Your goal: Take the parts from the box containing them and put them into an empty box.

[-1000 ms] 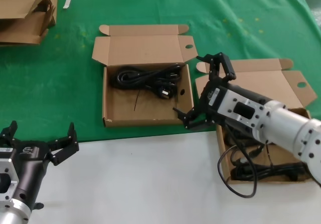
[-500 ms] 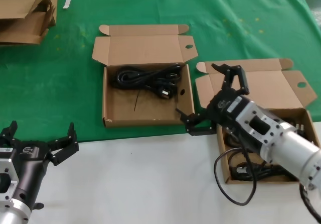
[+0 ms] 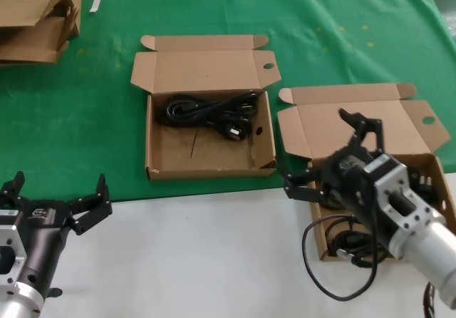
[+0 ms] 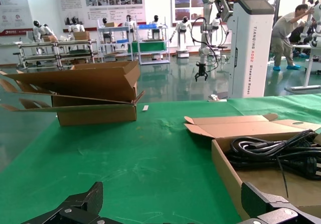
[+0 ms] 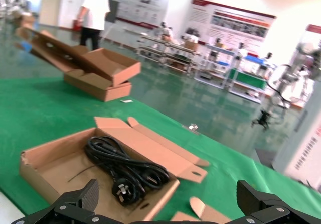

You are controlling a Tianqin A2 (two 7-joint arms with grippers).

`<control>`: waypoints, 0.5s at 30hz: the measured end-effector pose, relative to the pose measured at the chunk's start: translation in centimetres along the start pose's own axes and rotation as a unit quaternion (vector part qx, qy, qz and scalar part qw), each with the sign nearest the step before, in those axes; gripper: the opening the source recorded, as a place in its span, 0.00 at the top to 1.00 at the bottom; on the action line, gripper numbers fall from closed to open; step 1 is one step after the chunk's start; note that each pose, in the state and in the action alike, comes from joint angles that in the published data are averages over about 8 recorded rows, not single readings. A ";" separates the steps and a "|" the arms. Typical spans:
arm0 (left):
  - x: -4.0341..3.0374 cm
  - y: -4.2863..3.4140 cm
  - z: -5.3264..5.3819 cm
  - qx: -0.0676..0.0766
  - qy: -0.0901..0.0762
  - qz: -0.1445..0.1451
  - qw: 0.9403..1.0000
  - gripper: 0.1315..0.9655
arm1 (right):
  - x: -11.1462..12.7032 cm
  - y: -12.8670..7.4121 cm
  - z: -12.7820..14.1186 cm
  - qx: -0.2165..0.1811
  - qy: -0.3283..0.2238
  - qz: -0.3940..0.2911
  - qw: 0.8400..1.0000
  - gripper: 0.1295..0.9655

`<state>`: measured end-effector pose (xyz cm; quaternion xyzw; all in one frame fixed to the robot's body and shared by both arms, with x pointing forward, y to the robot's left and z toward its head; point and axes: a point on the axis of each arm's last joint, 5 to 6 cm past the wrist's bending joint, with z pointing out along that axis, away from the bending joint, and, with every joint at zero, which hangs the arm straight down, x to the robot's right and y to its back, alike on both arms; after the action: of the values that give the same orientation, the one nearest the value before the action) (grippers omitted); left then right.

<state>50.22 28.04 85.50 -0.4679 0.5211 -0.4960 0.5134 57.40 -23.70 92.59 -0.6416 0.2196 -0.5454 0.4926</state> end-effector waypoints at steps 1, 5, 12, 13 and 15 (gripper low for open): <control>0.00 0.00 0.0 0.000 0.000 0.000 1.000 0.00 | -0.1 0.2 -0.3 -0.001 0.005 0.008 1.000 0.00; 0.00 0.00 0.0 0.000 0.000 0.000 1.000 0.00 | -0.4 1.1 -1.3 -0.008 0.027 0.039 0.999 0.00; 0.00 0.00 0.0 0.000 0.000 0.000 1.000 0.00 | -0.8 2.7 -3.2 -0.024 0.066 0.091 0.993 0.00; 0.00 0.00 0.0 0.000 0.000 0.000 1.000 0.00 | -0.9 2.9 -3.5 -0.026 0.071 0.098 0.992 0.00; 0.00 0.00 0.0 0.000 0.000 0.000 1.000 0.00 | -1.0 3.4 -4.1 -0.032 0.083 0.112 0.990 0.00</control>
<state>50.22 28.04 85.50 -0.4679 0.5210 -0.4961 0.5133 54.23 -25.86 88.84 -0.5806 0.3480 -0.5309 0.5098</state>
